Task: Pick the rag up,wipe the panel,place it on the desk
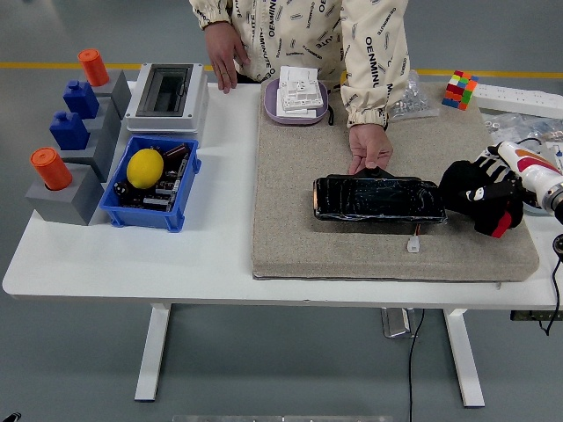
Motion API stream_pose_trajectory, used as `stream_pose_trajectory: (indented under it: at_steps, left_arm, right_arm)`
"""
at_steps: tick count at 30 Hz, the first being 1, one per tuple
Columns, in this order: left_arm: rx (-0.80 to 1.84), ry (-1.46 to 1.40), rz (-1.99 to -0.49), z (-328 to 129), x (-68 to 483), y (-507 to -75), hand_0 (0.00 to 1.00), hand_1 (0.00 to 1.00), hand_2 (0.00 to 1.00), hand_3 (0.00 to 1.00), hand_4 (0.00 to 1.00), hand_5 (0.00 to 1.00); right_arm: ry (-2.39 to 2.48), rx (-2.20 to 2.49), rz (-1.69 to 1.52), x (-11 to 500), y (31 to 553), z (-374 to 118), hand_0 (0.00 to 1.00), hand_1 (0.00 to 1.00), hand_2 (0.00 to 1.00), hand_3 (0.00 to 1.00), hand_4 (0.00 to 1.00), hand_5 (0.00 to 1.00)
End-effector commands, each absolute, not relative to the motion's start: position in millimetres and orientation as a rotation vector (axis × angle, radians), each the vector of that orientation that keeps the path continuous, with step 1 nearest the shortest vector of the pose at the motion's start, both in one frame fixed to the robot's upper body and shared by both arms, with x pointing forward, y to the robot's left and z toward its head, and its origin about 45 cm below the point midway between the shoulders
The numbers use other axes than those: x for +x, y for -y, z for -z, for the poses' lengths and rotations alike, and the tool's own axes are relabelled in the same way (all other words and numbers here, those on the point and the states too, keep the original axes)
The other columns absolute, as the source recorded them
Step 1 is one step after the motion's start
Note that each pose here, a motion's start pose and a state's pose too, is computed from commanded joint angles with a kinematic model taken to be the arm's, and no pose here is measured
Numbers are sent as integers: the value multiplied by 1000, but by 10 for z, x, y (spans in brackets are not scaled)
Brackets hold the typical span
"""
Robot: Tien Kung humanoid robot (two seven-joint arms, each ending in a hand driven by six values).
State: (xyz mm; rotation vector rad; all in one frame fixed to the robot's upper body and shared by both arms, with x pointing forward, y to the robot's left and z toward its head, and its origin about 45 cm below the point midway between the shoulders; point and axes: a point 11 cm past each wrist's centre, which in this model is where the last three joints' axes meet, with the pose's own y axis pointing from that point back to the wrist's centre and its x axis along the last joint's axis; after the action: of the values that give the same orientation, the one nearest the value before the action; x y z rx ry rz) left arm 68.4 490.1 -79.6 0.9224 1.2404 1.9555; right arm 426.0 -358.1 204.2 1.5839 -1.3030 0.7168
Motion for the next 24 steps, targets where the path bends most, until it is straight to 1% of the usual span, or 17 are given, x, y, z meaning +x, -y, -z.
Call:
stream_pose_trajectory:
  at_steps: [5, 6, 11, 12, 17, 18, 23, 24]
  left_arm:
    - [923, -1241, -1956, 795, 682, -4903, 721, 716, 767, 621, 684, 566]
    - [923, -1241, -1957, 795, 683, -4903, 720, 716, 767, 621, 684, 566]
    - [922, -1241, -1956, 796, 681, -4902, 720, 716, 767, 621, 684, 566]
    - [922, -1241, -1956, 796, 681, -4901, 721, 716, 767, 621, 685, 566]
    - [917, -1243, -1958, 799, 687, -4893, 721, 716, 767, 621, 685, 566]
    - [915, -1242, -1958, 800, 692, -4890, 722, 716, 767, 621, 685, 566]
    - [909, -1241, -1958, 801, 708, -4882, 722, 716, 767, 621, 685, 566]
    - [909, -1242, -1960, 800, 703, -4885, 722, 716, 767, 621, 684, 566]
  right_arm:
    - [1303, 1585, -715, 4263, 3587, -2051, 505, 539, 635, 570, 998, 338]
    - [1303, 1586, -715, 4263, 3588, -2052, 586, 574, 671, 602, 998, 358]
    - [1300, 1589, -713, 4261, 3583, -2047, 586, 574, 671, 602, 998, 358]
    - [1299, 1589, -713, 4260, 3583, -2045, 598, 586, 675, 636, 998, 370]
    - [1291, 1589, -700, 4250, 3593, -2023, 598, 586, 675, 636, 998, 370]
    - [1291, 1589, -699, 4250, 3595, -2024, 651, 618, 720, 721, 998, 382]
    - [1293, 1588, -701, 4258, 3599, -2043, 651, 618, 720, 721, 998, 382]
    - [1296, 1587, -702, 4259, 3602, -2049, 681, 648, 744, 742, 998, 388]
